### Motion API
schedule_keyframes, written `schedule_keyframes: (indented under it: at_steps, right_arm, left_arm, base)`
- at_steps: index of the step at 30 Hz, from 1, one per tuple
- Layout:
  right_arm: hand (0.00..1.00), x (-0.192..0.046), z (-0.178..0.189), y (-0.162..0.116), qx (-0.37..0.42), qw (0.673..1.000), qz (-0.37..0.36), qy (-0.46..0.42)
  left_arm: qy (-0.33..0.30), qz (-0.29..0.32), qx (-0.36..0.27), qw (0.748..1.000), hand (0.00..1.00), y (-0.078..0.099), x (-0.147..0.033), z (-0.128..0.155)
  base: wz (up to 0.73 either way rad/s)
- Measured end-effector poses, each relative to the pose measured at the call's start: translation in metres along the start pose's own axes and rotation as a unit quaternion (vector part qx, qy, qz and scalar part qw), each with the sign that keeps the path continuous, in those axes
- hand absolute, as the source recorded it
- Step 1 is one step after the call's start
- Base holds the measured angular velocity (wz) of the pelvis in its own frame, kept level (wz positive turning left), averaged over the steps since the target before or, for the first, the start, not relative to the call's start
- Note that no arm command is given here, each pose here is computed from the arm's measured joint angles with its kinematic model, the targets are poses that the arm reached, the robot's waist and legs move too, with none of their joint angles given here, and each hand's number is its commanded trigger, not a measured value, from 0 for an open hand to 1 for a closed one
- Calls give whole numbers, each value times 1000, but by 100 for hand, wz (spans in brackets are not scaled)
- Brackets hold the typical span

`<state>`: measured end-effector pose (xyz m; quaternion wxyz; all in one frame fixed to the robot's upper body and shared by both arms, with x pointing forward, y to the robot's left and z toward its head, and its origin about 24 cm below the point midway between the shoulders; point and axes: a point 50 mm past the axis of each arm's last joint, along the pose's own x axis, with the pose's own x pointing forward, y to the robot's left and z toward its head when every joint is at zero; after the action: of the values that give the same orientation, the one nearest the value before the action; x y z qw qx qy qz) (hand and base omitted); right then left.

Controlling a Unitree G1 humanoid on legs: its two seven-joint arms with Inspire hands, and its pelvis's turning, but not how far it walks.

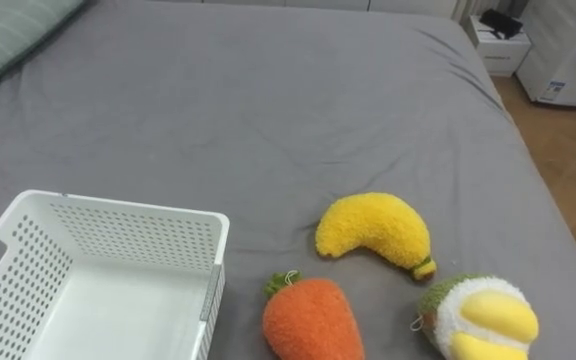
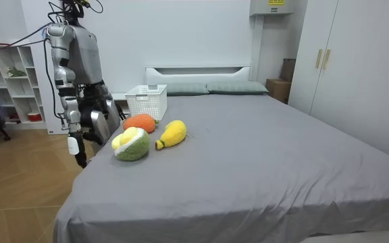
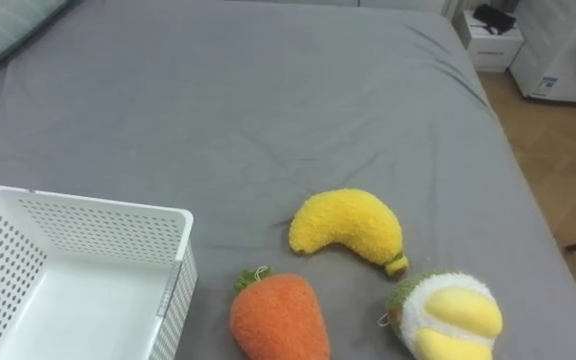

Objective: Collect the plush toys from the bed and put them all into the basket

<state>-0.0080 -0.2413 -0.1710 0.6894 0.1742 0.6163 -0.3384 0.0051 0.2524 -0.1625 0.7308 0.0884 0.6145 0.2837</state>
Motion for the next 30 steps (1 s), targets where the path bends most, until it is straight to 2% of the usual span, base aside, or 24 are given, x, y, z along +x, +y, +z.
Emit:
schedule_keyframes:
  at_steps: [4, 9, 12, 18, 20, 27, 30]
  right_arm:
    - [0, 0, 7, -11, 73, 997, -32, -10]
    - [0, -1, 18, -12, 89, 995, -46, -25]
    - [0, -2, 33, -14, 63, 995, -62, -45]
    - [0, -12, 88, -7, -6, 984, -88, -152]
    - [0, -19, 110, 0, -18, 975, -95, -199]
    - [0, -40, 149, 19, -44, 949, -91, -298]
    - [0, -51, 161, 36, -96, 931, -80, -344]
  left_arm:
    - [7, 25, -25, 999, 0, 16, 4, 0]
    - [7, 31, -21, 999, 0, 22, 5, 1]
    - [2, 30, -18, 999, 0, 22, 6, 5]
    - [-5, 26, 2, 1000, 0, 20, 6, 7]
    - [-11, 26, 12, 1000, 0, 20, 6, 11]
    - [-17, 24, 28, 999, 0, 20, 6, 12]
    - [-26, 22, 36, 999, 0, 19, 6, 14]
  base:
    - [0]
    - [-1]
    - [-7]
    - [-5]
    - [-3]
    - [2]
    - [-4]
